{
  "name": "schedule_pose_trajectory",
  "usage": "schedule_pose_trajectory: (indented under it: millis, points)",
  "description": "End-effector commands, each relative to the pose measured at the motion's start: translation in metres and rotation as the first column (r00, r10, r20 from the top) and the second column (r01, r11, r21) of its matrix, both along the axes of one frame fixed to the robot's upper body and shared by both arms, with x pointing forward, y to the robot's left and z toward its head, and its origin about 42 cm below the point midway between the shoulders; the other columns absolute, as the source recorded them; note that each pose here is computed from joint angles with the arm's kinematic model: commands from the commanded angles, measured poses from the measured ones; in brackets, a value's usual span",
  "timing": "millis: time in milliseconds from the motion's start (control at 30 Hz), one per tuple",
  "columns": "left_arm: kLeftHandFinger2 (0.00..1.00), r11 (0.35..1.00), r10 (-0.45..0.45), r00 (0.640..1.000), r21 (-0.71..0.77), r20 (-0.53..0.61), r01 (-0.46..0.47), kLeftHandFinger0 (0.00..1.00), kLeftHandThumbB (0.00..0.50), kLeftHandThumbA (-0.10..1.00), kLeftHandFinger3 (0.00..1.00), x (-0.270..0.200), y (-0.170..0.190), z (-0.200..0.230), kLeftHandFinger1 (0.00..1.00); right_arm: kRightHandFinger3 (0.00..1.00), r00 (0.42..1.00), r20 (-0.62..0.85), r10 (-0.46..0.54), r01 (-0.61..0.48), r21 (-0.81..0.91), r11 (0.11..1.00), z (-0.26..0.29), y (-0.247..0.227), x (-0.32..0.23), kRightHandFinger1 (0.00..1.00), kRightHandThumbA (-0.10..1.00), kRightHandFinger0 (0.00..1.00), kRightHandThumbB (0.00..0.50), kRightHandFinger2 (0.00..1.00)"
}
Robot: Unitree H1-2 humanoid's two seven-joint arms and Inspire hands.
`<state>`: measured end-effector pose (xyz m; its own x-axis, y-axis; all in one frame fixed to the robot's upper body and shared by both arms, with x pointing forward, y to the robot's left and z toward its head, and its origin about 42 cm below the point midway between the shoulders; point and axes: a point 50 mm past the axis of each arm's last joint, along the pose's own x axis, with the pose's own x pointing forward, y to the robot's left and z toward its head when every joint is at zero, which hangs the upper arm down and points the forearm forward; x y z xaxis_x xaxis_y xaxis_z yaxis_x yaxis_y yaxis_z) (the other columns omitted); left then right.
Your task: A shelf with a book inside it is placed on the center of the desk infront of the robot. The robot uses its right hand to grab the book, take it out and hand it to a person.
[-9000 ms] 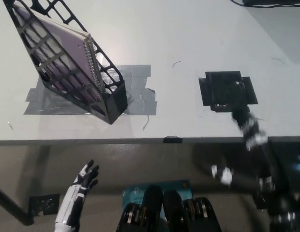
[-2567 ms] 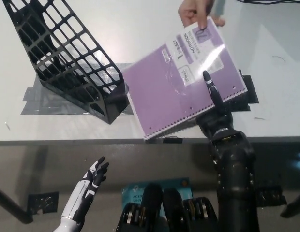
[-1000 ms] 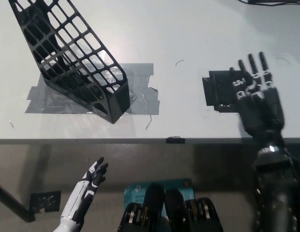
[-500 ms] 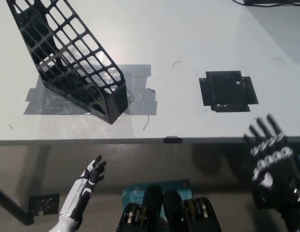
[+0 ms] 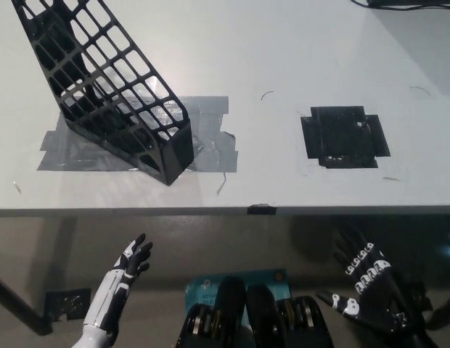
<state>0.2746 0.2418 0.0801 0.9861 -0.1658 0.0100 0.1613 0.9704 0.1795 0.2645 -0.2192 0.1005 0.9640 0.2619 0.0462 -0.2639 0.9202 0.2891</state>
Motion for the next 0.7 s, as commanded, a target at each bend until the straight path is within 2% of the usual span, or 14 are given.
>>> schedule_pose_trajectory:
  millis: [0, 467, 667]
  points:
    - [1.00, 1.000, 0.010, 0.997, -0.021, 0.075, -0.009, 1.00, 0.240, 1.00, 1.00, -0.0008, 0.0019, 0.0114, 1.00, 1.00, 0.996, 0.087, 0.019, -0.017, -0.031, 0.999, 0.0101, 0.0031, 0.0045, 1.00, 1.00, 1.00, 0.381, 1.00]
    - [1.00, 1.000, 0.016, 0.997, -0.019, 0.075, -0.015, 1.00, 0.235, 0.98, 1.00, 0.0014, 0.0033, 0.0121, 1.00, 1.00, 0.996, 0.077, 0.034, -0.034, -0.006, 0.999, 0.0104, 0.0067, 0.0127, 1.00, 1.00, 1.00, 0.330, 1.00]
    - [1.00, 1.000, 0.014, 0.997, -0.019, 0.079, -0.012, 1.00, 0.231, 0.98, 1.00, 0.0012, 0.0026, 0.0118, 1.00, 1.00, 0.996, 0.074, 0.042, -0.042, 0.002, 0.999, 0.0102, 0.0069, 0.0135, 1.00, 1.00, 1.00, 0.322, 1.00]
